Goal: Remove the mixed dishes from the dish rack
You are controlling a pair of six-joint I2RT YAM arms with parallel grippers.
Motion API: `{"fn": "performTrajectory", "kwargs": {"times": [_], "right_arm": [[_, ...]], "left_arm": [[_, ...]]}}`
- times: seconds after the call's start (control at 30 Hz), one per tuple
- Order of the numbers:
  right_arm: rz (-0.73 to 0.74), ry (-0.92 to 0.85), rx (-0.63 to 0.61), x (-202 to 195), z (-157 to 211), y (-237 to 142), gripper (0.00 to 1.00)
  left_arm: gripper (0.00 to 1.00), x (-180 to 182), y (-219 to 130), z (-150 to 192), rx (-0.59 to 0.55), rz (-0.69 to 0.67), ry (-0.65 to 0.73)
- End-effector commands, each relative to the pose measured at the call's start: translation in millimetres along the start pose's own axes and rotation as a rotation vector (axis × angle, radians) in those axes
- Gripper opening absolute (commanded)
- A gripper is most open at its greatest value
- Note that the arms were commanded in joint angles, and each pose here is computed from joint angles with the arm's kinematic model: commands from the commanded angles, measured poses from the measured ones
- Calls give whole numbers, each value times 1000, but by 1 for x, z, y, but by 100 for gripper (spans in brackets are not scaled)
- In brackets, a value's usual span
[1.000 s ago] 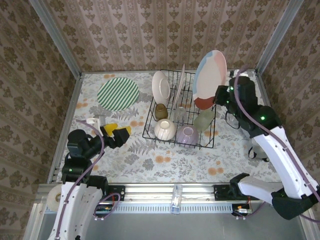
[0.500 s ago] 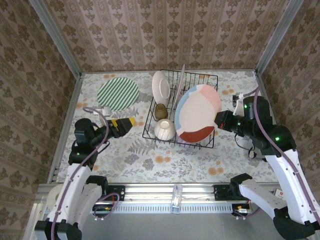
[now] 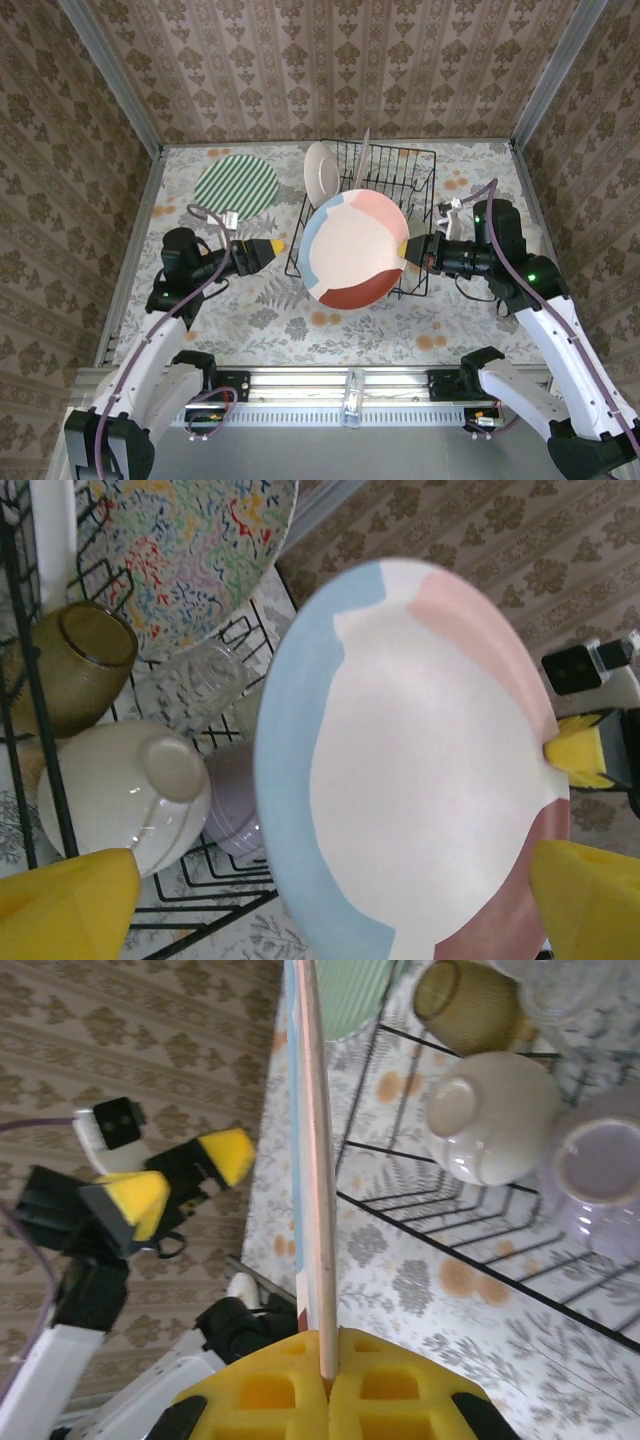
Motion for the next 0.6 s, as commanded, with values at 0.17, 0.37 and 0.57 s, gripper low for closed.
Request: {"fn": "performTrajectory", "kwargs": {"times": [0.17,0.37,0.57], "right_arm": [[-229,-71,-83,19,-20,4,0],[-255,-64,-95,16,-21,8,0],[-258,-61,-104,13,-19,10,0]], "left_arm": [[100,-22,8,-1,46,97,32],[90,-26,15,-1,47,147,2],[58,-26,19,-2,50,176,-38]]}}
Point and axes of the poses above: each hand's point on the last joint's axis, 136 mm out from that joint toward the fingers, its own y axis out along the fingers, its own x axis along the line the jaws close on, z = x × y, the point moved 10 cm from there along -y, back along the fingers, and after that the axes turned 15 degrees about -y, right-handed, at the moved point
